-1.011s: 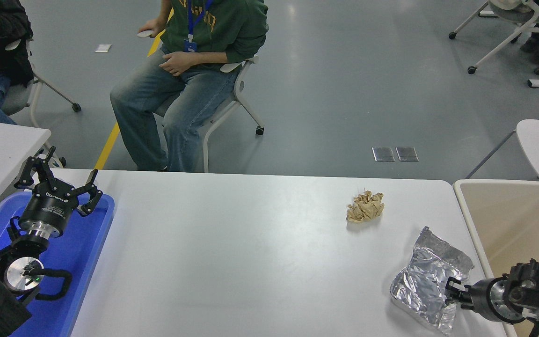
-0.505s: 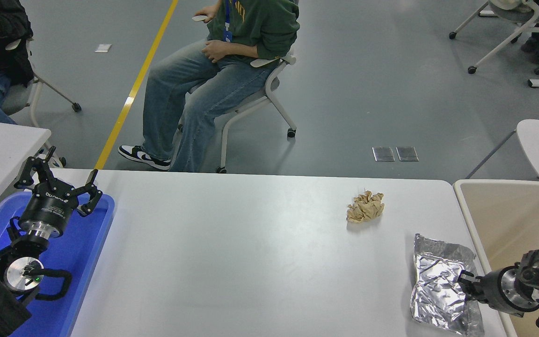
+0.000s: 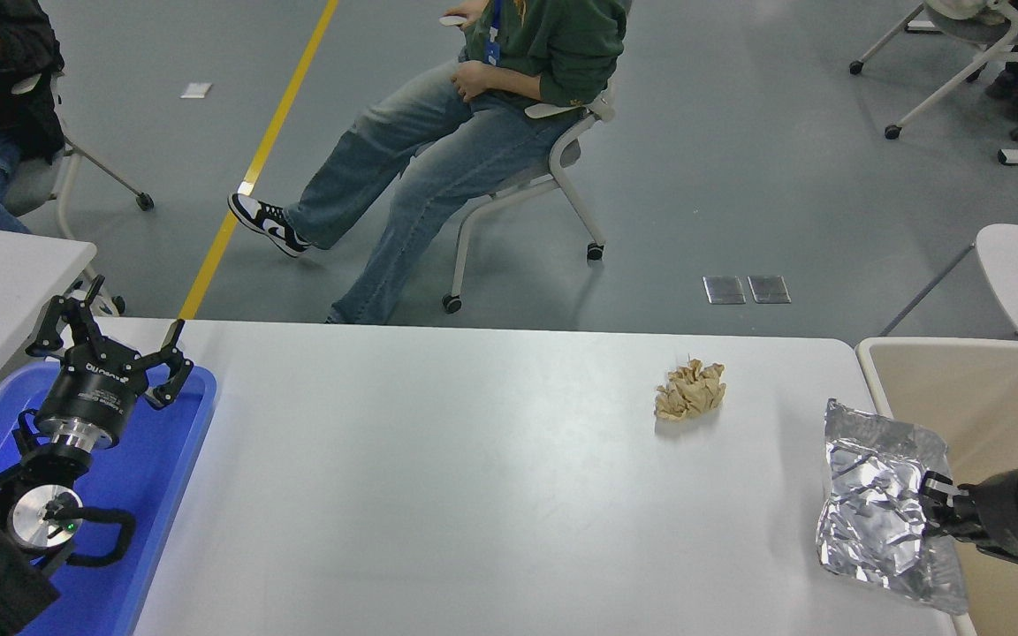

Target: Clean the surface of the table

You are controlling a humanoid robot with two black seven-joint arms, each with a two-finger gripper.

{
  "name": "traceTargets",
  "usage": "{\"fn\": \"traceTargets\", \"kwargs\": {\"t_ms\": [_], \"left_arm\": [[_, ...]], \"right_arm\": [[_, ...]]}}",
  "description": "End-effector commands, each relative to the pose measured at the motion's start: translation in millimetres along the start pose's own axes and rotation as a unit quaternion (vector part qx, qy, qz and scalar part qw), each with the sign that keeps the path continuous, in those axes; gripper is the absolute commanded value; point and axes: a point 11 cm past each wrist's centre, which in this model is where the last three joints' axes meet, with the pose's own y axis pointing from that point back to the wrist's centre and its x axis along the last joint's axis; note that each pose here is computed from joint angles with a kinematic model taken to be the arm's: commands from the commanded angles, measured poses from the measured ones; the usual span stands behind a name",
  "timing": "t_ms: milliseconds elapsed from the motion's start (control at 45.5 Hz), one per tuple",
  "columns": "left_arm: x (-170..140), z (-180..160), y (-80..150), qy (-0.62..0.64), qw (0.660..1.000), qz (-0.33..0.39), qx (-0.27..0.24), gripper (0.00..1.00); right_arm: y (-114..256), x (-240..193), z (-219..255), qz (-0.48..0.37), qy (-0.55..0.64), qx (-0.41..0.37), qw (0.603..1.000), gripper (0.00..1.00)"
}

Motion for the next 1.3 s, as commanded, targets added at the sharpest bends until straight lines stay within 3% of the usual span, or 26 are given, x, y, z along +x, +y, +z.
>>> {"fn": "traceTargets", "kwargs": {"t_ms": [0, 198, 549, 1275], "left_arm": [[0, 0, 0, 0.0, 1.0, 0.0, 0.0, 1.0], [0, 0, 0, 0.0, 1.0, 0.0, 0.0, 1.0], [0, 0, 0, 0.0, 1.0, 0.0, 0.0, 1.0], [0, 0, 0, 0.0, 1.0, 0.0, 0.0, 1.0]], "right_arm": [[55, 28, 8, 0.006, -0.011, 0.024, 1.0, 0.0], [102, 52, 22, 0.011, 0.004, 0.034, 0.999, 0.0], [150, 76, 22, 0.032, 0.026, 0.061, 0.997, 0.0], [156, 82, 25, 0.042, 0.036, 0.053, 0.997, 0.0]]}}
